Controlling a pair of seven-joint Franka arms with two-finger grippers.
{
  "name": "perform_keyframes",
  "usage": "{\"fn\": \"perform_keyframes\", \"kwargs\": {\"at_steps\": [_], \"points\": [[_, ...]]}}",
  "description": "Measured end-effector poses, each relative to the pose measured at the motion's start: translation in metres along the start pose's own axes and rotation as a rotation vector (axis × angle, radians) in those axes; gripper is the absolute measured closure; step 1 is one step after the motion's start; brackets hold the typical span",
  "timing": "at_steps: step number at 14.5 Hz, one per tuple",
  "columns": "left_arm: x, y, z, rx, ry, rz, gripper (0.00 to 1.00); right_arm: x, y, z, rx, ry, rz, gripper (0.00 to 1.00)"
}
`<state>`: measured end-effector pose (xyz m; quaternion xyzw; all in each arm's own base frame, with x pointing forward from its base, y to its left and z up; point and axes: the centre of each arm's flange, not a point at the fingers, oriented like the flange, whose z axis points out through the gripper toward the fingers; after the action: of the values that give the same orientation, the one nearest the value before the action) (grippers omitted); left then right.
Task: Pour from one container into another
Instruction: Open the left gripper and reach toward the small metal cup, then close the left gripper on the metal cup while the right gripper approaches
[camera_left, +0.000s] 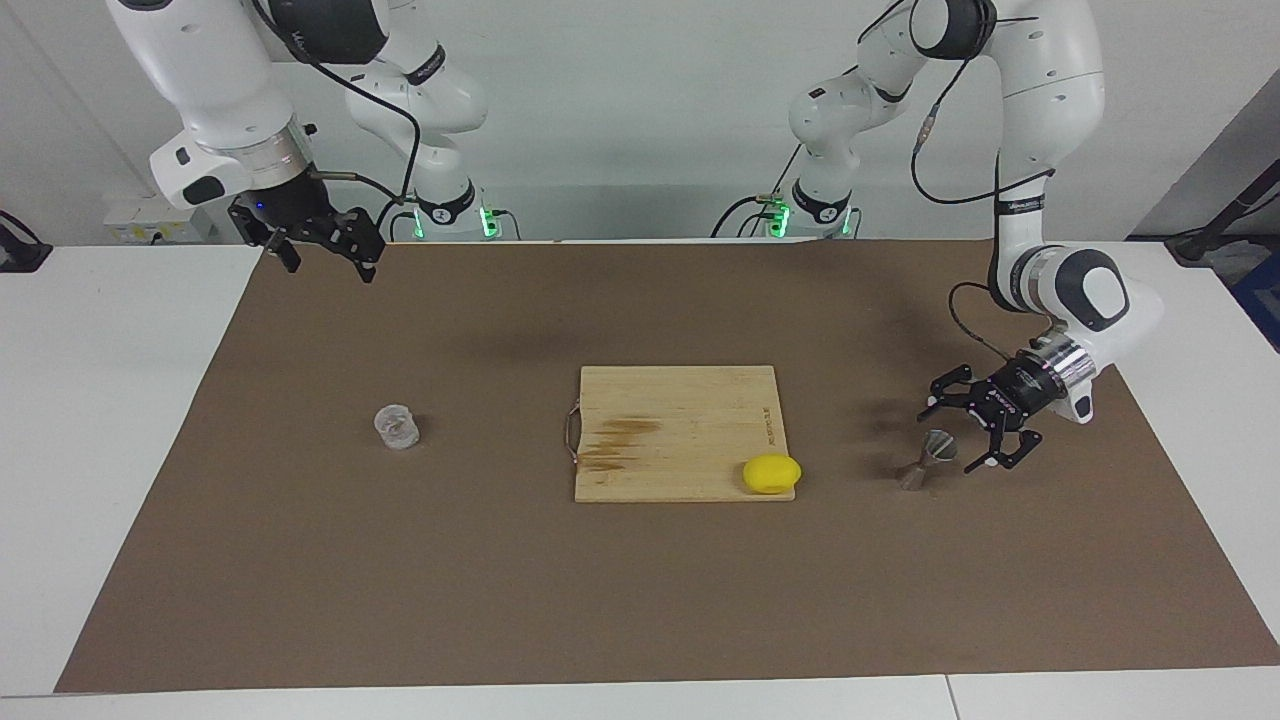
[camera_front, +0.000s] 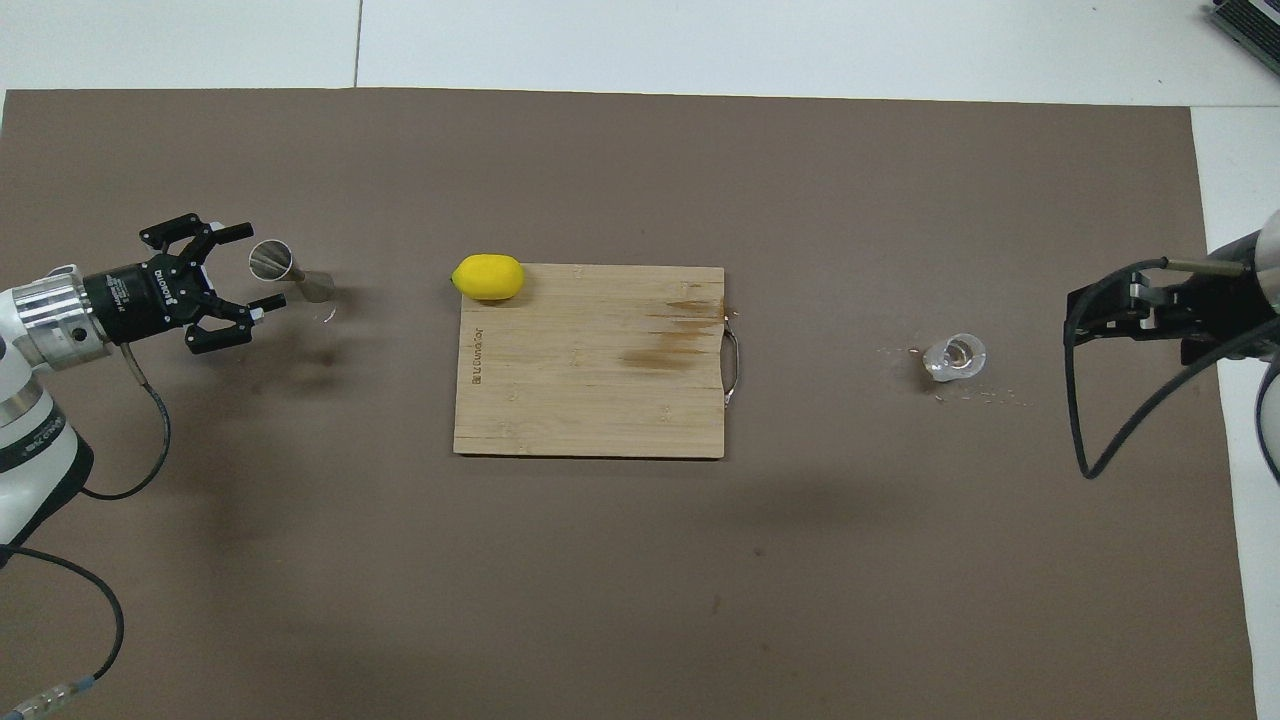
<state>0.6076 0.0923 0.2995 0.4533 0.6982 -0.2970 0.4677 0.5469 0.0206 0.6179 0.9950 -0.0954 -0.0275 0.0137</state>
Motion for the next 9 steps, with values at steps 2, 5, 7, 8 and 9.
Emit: {"fn": "perform_keyframes", "kwargs": {"at_steps": [2, 5, 7, 8, 9], "points": [[-0.001, 0.000, 0.002, -0.004, 0.001, 0.000, 0.00, 0.001, 0.002, 0.001, 0.000, -0.001, 0.007, 0.03], [-0.001, 0.000, 0.003, -0.010, -0.001, -0.002, 0.00, 0.004, -0.004, 0.000, 0.017, 0.031, 0.111, 0.04], [-0.001, 0.001, 0.003, -0.015, -0.003, -0.004, 0.00, 0.007, -0.008, 0.003, 0.053, 0.042, 0.221, 0.04], [-0.002, 0.001, 0.004, -0.019, -0.004, -0.005, 0.00, 0.009, -0.009, 0.004, 0.062, 0.049, 0.261, 0.05], [-0.002, 0.001, 0.004, -0.021, -0.004, -0.006, 0.01, 0.011, -0.009, 0.007, 0.066, 0.052, 0.292, 0.05]]}}
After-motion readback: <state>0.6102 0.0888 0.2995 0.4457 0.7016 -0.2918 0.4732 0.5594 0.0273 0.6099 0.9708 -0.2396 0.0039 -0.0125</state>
